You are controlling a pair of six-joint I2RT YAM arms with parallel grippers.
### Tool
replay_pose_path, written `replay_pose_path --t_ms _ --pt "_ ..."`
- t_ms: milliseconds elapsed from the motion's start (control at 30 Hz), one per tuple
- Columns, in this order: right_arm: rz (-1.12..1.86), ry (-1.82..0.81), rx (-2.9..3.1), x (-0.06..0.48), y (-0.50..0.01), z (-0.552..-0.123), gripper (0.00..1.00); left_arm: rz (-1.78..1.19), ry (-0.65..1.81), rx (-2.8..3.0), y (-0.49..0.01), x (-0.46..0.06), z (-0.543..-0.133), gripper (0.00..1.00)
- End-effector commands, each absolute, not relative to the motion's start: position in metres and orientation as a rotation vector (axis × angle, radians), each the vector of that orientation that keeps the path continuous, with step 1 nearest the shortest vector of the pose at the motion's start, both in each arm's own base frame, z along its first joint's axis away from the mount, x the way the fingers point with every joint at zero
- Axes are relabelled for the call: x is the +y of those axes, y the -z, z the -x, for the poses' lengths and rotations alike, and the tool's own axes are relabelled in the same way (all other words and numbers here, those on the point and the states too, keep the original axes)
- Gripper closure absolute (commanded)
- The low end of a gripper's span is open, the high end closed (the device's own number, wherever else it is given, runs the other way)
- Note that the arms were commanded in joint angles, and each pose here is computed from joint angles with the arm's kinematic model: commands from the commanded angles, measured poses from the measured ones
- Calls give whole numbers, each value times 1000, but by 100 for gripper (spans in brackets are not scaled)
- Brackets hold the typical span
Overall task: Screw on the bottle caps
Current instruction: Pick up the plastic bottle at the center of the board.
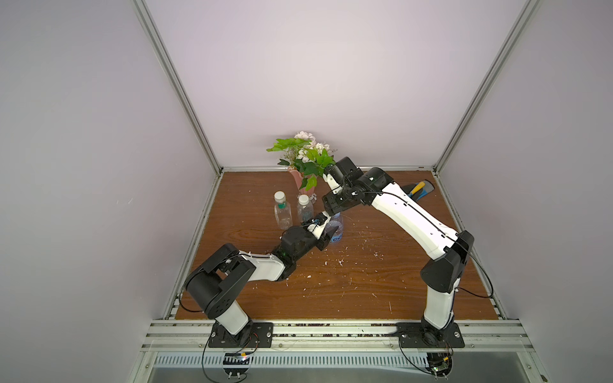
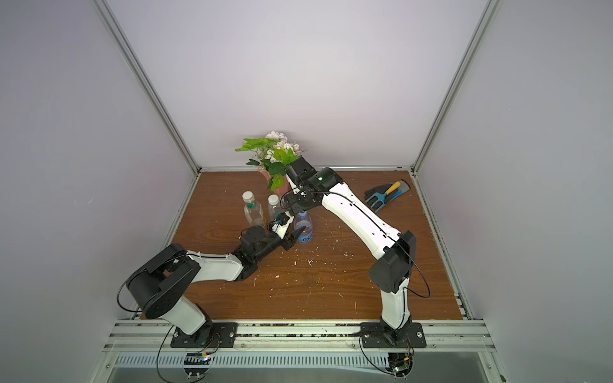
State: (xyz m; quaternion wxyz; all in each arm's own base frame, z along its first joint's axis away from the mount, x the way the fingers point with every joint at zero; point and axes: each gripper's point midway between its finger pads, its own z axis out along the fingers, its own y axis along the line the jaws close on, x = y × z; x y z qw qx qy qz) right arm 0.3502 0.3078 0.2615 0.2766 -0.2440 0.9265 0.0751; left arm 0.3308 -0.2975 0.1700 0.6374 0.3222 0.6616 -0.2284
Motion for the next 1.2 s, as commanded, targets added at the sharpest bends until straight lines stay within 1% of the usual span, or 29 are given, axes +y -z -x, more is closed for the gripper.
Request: replay_pose_path --t_ms 0,500,867,1167 --pt "620 -172 2439 293 -283 -350 27 -733 516 1500 -173 -297 -334 43" --pt "603 -78 2469 270 -265 -356 23 -738 519 1509 -168 -299 -335 43" --pt "607 -95 2479 270 -260 -356 23 -739 523 1511 -168 -300 -336 43" --pt "612 -59 2518 262 -236 -351 23 -740 523 1512 -167 -301 -337 43"
